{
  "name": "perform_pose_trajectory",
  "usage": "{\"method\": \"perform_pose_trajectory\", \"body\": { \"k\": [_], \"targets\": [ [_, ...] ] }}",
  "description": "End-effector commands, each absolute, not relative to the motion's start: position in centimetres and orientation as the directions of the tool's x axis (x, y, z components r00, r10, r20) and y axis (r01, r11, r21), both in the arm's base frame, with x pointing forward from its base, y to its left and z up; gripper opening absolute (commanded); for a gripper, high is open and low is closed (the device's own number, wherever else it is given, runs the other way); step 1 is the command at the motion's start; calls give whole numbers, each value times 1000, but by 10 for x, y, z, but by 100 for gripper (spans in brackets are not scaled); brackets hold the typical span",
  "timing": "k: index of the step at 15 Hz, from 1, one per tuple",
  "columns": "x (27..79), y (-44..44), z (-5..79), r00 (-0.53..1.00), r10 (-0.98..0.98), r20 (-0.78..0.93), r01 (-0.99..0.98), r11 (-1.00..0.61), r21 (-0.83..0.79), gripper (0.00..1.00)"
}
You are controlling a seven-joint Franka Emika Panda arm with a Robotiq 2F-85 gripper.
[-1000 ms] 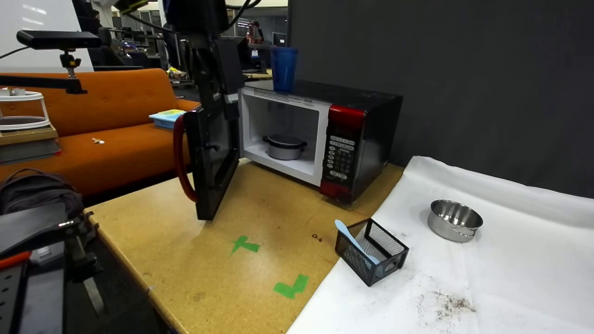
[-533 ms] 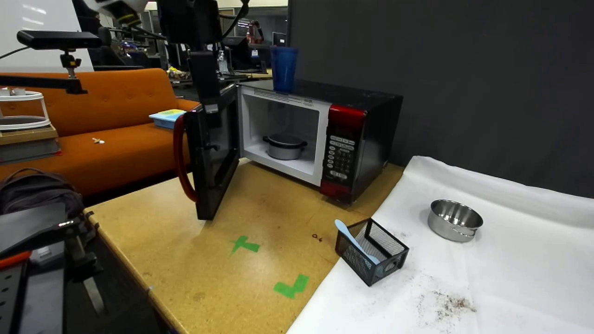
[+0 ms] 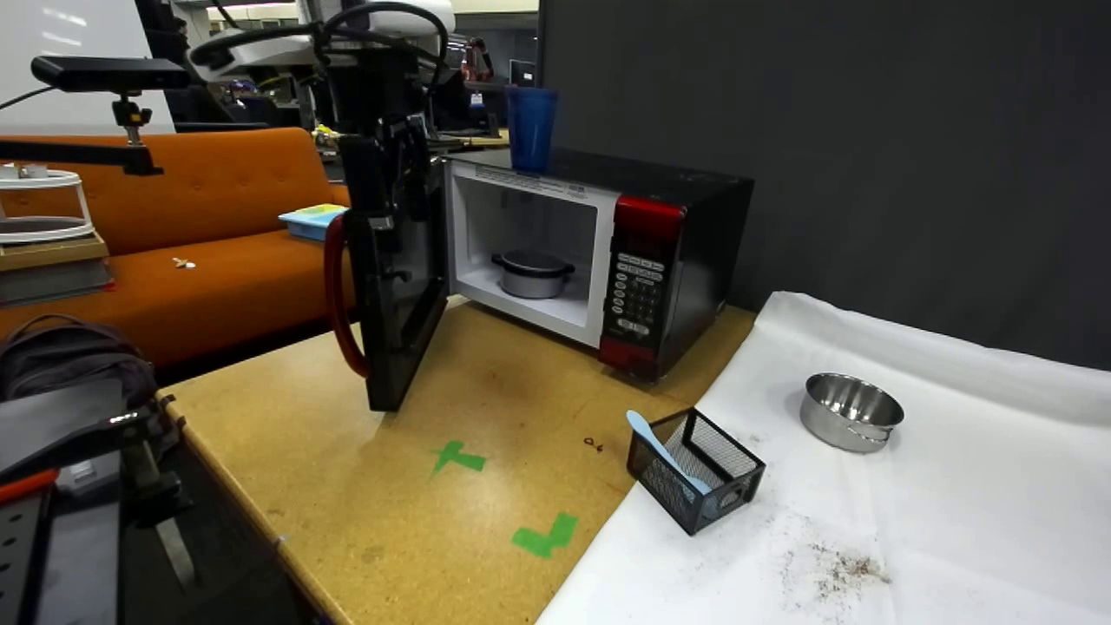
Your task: Open the microwave
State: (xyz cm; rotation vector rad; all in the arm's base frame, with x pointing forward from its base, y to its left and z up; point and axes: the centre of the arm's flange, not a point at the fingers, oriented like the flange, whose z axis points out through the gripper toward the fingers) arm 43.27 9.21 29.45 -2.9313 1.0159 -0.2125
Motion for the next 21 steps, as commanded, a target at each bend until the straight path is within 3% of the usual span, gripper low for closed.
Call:
{"method": "perform_pose_trajectory", "body": {
  "k": [1,7,15,21],
  "targets": [
    [451,115,286,725,-681,102,-672,-732,-112,100],
    [430,160,266,764,-645,-16,-644,-761,-79,100],
    [423,173,258,762,-646,-42,-647,-759,-78,100],
    [430,173,263,714,-692,108,-679,-721,-137,100]
  ]
}}
